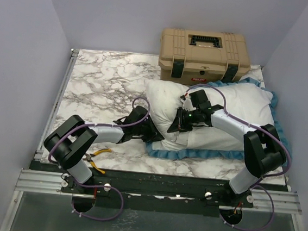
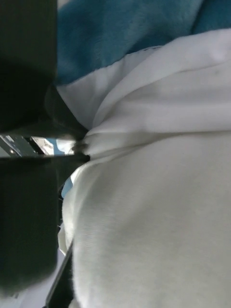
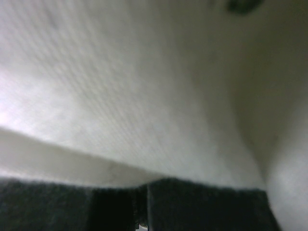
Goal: Put the pillow into the pillowcase
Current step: Stuff the pillow into the pillowcase.
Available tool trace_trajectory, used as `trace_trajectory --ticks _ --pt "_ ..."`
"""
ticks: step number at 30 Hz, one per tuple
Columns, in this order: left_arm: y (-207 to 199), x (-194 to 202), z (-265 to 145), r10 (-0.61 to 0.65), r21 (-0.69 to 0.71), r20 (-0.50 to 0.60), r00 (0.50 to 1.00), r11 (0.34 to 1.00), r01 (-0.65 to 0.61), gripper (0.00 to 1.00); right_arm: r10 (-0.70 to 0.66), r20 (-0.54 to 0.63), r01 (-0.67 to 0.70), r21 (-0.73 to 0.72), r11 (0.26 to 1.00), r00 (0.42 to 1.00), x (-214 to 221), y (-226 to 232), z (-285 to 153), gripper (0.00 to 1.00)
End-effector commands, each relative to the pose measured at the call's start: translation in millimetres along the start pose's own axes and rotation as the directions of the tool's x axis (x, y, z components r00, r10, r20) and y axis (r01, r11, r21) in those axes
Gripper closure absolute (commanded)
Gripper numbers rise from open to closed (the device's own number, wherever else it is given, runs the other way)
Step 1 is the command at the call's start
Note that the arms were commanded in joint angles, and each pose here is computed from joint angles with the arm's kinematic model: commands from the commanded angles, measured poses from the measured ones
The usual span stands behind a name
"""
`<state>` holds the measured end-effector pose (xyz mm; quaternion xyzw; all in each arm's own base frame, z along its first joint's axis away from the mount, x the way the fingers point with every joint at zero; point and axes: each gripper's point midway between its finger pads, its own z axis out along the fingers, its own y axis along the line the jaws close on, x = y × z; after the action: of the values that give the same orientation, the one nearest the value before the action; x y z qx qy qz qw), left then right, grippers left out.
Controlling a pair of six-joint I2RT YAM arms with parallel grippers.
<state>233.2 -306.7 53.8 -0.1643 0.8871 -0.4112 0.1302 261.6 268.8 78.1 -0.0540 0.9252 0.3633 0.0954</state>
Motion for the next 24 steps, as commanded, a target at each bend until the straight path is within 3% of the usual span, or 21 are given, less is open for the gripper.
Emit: trace_trajectory --ticks 1,3,12,24 --pt "-15 -9 11 0.025 0.030 0.038 0.999 0.999 -0.026 0.92 0.098 -0.032 -0.095 0.104 0.990 0.995 11 -30 3 0.97" --pt "-17 -8 9 0.025 0.035 0.039 0.999 0.999 -0.027 1.00 0.092 -0.029 -0.089 0.108 0.990 0.995 10 -31 1 0.97" --pt "-56 -5 -37 -0.001 0.176 0.081 0.997 0.984 -0.013 1.00 0.025 -0.018 -0.022 0.163 0.986 1.000 4 -39 -3 1.00" --pt "-113 -1 -77 0.057 0.339 0.081 0.995 0.937 -0.082 1.00 -0.029 -0.053 0.039 0.203 0.978 0.998 10 -44 5 1.00"
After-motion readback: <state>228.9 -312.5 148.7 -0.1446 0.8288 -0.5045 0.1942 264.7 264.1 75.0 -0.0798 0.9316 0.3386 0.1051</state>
